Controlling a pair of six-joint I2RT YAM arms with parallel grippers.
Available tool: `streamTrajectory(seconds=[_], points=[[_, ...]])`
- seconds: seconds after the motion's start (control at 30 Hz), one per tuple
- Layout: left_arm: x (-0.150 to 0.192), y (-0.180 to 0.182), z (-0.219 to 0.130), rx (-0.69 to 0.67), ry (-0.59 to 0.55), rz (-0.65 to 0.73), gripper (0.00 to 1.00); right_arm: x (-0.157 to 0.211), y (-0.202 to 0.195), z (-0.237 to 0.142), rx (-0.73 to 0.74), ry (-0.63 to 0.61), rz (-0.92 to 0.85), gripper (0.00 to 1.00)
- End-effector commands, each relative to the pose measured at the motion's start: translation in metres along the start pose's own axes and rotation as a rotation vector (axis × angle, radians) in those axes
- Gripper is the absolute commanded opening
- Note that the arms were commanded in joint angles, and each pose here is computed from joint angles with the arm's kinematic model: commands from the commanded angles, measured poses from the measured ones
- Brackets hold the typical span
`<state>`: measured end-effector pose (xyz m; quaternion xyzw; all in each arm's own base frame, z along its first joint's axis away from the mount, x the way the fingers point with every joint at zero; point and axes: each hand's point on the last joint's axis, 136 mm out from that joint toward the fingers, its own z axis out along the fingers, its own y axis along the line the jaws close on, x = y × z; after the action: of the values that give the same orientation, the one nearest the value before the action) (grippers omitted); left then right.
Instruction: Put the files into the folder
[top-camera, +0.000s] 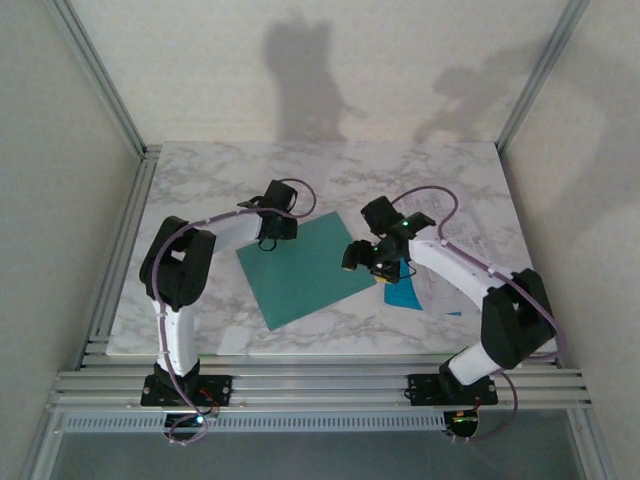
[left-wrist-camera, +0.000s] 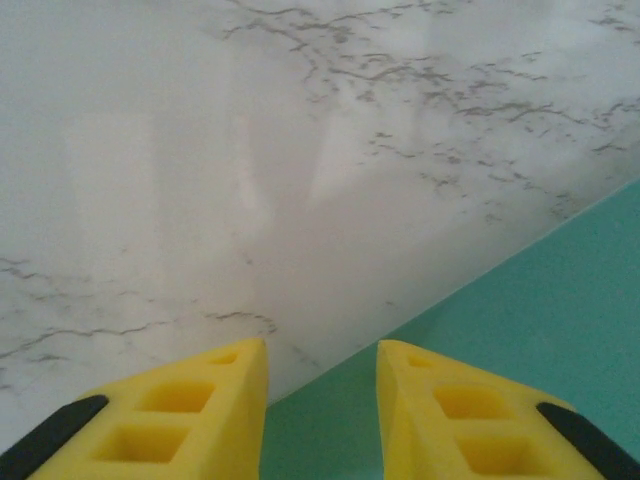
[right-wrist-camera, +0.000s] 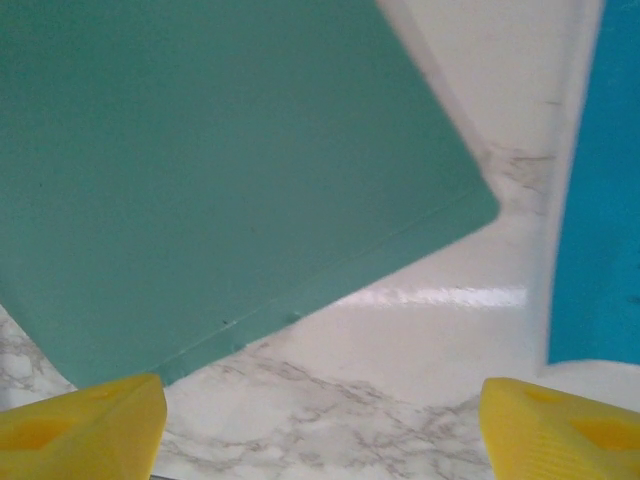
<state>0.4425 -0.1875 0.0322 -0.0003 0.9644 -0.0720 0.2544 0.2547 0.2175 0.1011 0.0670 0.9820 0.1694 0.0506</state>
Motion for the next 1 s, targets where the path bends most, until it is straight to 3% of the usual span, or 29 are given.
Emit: streamTrajectory(seconds=[0.0,0.17,0.4,0.67,0.97], points=[[0.014,0.022,-0.008,-0.033,0.068,-0.07,0.38,0.011,0.023,0.023,-0.039,0.075,-0.023,0.78],[0.011,0.028,-0.01,0.007,0.084,-0.111,0.48,0.03,0.035,0.067,-0.018,0.176,0.003,0.78],[0.022,0.041,-0.017,0.023,0.112,-0.128,0.55,0.008,0.038,0.09,0.013,0.181,0.042,0.78],[0.044,0.054,-0.031,0.065,0.148,-0.172,0.55,-0.039,0.027,0.103,0.007,0.196,0.109,0.77],[0.075,0.028,-0.057,0.253,0.173,-0.348,0.55,-0.109,0.034,0.099,-0.057,0.176,0.139,0.76]])
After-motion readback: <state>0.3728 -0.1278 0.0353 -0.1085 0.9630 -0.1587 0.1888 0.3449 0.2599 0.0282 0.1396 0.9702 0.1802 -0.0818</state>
